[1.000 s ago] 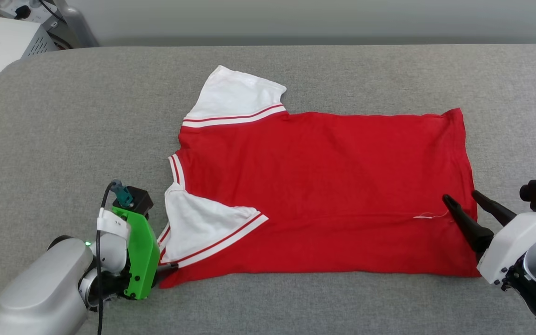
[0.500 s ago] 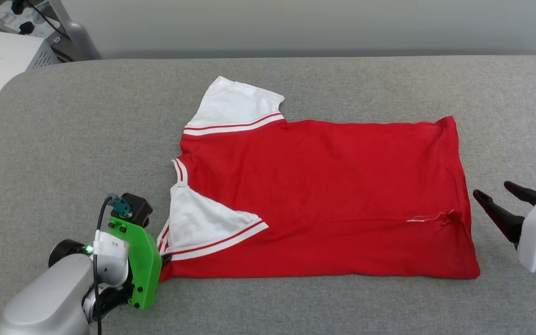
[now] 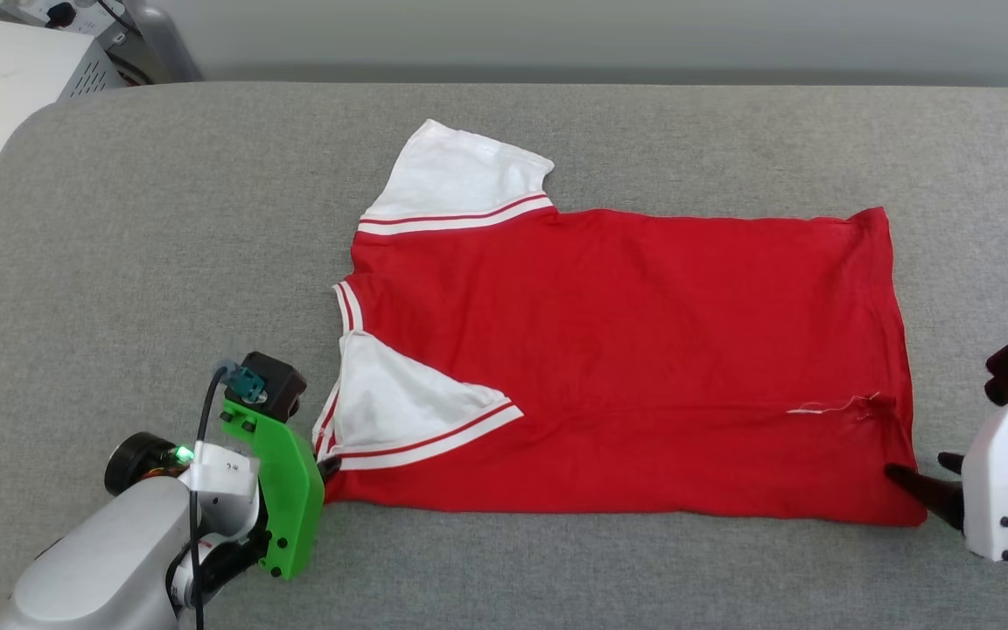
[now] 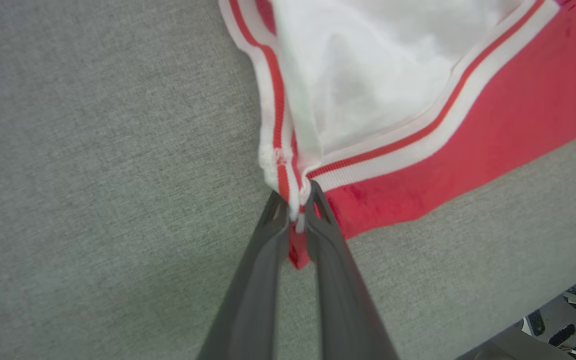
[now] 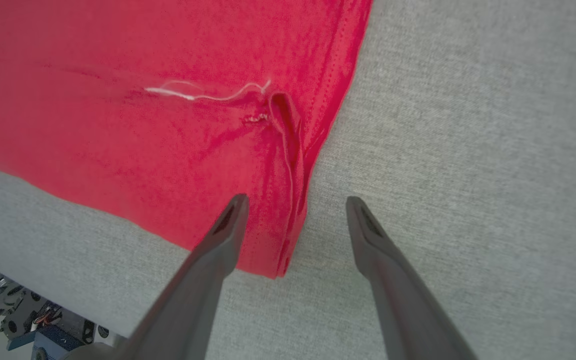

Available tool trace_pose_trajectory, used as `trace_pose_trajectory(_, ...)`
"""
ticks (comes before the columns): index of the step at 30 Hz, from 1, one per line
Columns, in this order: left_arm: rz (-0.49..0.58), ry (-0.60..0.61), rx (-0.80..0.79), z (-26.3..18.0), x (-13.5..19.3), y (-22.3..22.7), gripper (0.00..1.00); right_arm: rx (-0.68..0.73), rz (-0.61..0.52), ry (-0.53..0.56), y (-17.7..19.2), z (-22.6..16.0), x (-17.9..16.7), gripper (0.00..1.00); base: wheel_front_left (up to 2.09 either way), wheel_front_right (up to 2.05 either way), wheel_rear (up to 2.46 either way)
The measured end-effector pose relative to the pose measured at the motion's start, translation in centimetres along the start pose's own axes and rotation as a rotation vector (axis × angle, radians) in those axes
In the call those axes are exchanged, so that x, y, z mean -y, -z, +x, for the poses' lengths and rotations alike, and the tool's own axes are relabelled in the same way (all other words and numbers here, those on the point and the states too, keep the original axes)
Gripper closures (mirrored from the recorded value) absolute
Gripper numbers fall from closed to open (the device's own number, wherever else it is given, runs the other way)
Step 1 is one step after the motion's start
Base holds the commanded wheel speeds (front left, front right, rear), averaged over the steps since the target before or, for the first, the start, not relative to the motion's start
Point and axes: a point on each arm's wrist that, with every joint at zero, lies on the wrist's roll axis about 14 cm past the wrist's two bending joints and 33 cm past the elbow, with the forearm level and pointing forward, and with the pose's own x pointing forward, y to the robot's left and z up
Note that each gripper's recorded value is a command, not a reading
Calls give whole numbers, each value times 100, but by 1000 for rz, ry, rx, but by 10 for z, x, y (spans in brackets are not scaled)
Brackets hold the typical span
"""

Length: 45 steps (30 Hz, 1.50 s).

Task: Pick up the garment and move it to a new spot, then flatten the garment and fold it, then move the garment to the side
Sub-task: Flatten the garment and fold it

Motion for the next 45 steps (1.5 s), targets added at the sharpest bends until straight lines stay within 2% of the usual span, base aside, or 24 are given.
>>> trace_pose_trajectory(8,-22,-9,5,5,-3,5,100,-99,50,4,38,28,-3,0,0,0,0)
trace_pose_trajectory(9,-25,-10,8,5,-4,6,100,-88,49,1,38,28,-4,22,0,0,0)
trace_pose_trajectory(10,-28,-10,10,5,-3,8,100,-71,50,-1,37,28,-5,78,0,0,0)
trace_pose_trajectory(11,-35,-10,16,5,-3,8,100,-56,50,-1,35,28,-5,100,0,0,0)
trace_pose_trajectory(21,-50,-10,68,-9,8,11,100,145,29,-14,7,-3,-11,100,0,0,0)
trace_pose_trajectory(26,-52,4,91,-23,18,9,100,203,24,-10,7,-25,-11,100,0,0,0)
trace_pose_trajectory(34,-58,17,59,-34,29,21,100,176,63,-2,29,-36,-9,100,0,0,0)
trace_pose_trajectory(45,-119,-22,-10,-17,16,43,100,48,148,24,62,-7,-4,100,0,0,0)
